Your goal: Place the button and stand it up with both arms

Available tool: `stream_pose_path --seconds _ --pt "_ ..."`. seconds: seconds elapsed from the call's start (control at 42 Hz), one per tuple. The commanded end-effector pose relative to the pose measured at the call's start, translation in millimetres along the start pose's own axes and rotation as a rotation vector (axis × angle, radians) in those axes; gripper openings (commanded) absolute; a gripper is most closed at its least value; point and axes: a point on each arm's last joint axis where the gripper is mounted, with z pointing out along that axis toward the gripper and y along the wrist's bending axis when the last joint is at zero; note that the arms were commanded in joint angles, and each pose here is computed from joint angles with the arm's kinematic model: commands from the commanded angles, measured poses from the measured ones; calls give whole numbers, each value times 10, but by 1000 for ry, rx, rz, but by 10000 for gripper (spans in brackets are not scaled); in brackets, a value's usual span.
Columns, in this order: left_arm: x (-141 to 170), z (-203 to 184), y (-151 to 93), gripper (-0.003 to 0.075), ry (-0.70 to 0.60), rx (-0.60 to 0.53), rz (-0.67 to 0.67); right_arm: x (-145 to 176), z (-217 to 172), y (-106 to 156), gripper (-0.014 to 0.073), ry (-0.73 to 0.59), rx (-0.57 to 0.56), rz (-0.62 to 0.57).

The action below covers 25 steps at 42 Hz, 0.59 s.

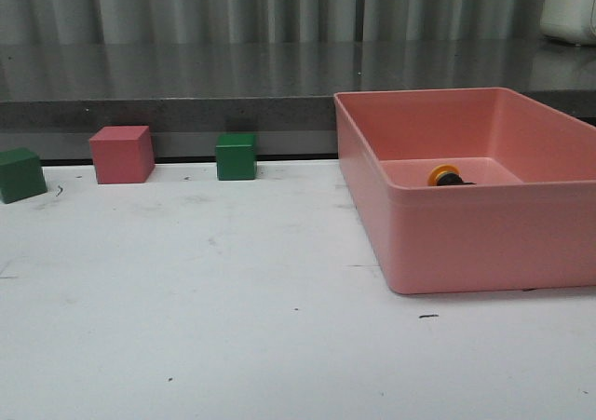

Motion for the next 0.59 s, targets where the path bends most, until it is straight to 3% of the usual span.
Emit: stream_pose_path --seconds 0.0,0.262,0.571 --pt "-319 -10 -22 -20 -53 10 -10 -350 -8 -6 -66 -63 7 -15" --pt "-504 312 -28 -20 209 -18 -9 -757 234 -15 -66 110 12 -14" --pt "-234 650 -10 -20 474 -41 -7 -584 686 -17 -66 431 12 -16"
